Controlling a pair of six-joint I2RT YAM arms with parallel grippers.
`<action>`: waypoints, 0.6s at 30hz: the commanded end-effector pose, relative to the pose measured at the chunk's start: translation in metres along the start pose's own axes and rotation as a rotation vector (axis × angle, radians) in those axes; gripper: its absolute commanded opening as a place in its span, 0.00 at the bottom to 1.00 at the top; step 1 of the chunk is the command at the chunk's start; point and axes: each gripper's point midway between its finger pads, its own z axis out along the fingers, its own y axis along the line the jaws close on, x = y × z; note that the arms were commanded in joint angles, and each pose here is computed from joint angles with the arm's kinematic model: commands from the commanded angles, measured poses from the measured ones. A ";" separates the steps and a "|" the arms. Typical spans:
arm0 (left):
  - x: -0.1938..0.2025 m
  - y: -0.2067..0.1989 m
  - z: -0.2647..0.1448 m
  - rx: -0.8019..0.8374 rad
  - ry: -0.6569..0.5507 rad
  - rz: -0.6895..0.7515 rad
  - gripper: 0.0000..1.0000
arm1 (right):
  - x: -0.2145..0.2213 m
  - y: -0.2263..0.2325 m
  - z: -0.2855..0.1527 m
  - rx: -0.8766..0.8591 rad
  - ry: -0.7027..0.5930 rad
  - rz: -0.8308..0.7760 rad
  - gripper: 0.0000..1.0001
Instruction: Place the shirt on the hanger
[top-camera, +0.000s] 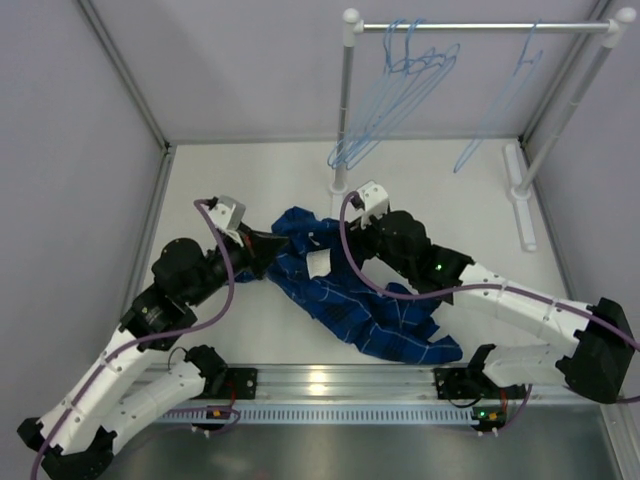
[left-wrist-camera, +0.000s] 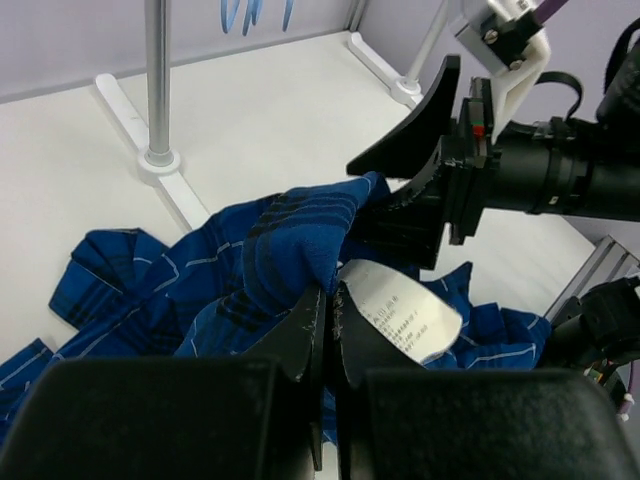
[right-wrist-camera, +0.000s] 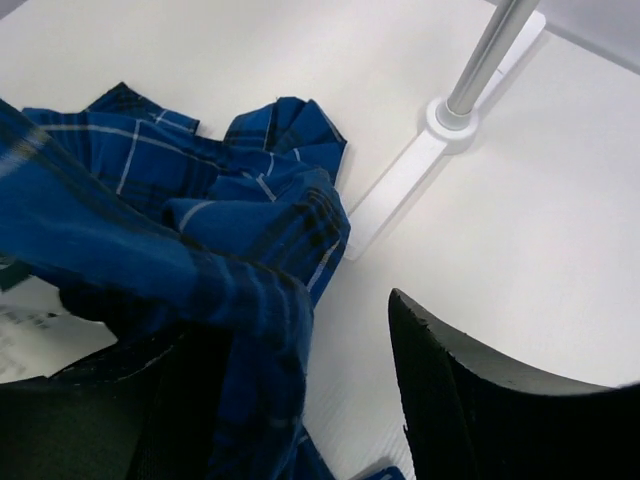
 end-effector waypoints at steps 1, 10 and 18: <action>-0.016 -0.004 -0.008 0.002 -0.058 -0.009 0.00 | -0.010 0.005 0.010 -0.013 -0.024 0.057 0.59; -0.089 0.061 -0.005 -0.490 -0.013 0.023 0.00 | -0.148 -0.008 -0.023 0.033 -0.253 0.072 0.00; -0.244 0.019 -0.006 -0.445 -0.173 0.097 0.00 | -0.312 -0.021 -0.098 0.045 -0.507 0.195 0.00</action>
